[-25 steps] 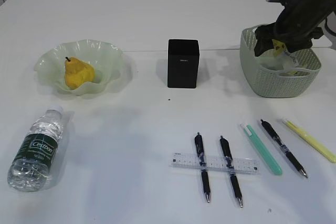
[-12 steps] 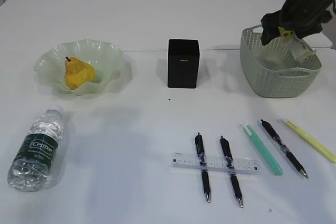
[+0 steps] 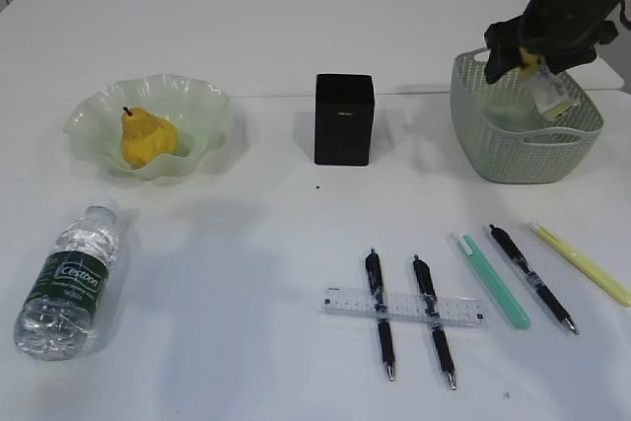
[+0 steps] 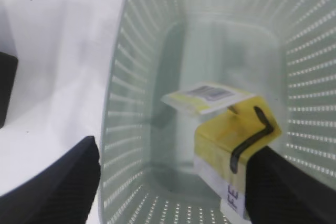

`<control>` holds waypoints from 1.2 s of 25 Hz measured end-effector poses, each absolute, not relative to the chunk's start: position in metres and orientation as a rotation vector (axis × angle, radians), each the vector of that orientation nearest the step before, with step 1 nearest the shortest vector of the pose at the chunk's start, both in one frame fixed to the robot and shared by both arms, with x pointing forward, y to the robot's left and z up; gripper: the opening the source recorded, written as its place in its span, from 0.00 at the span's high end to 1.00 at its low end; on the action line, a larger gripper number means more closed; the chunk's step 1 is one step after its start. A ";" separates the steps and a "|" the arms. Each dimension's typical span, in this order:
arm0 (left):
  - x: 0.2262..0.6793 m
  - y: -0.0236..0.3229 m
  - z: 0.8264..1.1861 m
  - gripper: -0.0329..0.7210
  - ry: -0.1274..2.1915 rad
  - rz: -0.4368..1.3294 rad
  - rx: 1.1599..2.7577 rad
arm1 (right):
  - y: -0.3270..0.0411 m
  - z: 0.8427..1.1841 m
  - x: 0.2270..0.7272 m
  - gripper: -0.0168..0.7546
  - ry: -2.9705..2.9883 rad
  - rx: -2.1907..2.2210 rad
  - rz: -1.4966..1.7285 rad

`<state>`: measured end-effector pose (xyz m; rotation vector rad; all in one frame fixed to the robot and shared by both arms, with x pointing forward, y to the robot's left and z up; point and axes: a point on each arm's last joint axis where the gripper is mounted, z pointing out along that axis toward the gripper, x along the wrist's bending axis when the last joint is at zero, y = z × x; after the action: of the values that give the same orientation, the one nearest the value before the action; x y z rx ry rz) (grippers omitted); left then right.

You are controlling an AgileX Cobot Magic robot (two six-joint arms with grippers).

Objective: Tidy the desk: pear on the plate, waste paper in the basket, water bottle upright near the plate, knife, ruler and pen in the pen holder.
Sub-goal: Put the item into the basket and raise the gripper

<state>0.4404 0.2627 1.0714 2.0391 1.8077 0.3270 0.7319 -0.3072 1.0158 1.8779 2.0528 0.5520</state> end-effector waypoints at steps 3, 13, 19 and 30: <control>0.440 0.263 1.071 0.41 1.808 0.327 2.039 | -0.308 1.015 0.731 0.21 2.064 1.866 0.498; 0.440 0.263 1.071 0.41 1.808 0.327 2.039 | -0.308 1.012 0.726 0.28 2.050 1.893 0.360; 0.440 0.263 1.071 0.41 1.808 0.327 2.039 | -0.311 1.012 0.726 0.30 2.043 1.878 0.322; 0.442 0.263 1.072 0.41 1.797 0.343 2.026 | -0.292 1.012 0.725 0.30 2.085 1.794 0.239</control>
<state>0.4420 0.2626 1.0722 2.0259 1.7975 0.3431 0.7248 -0.2920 1.0120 1.7938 2.0854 0.2389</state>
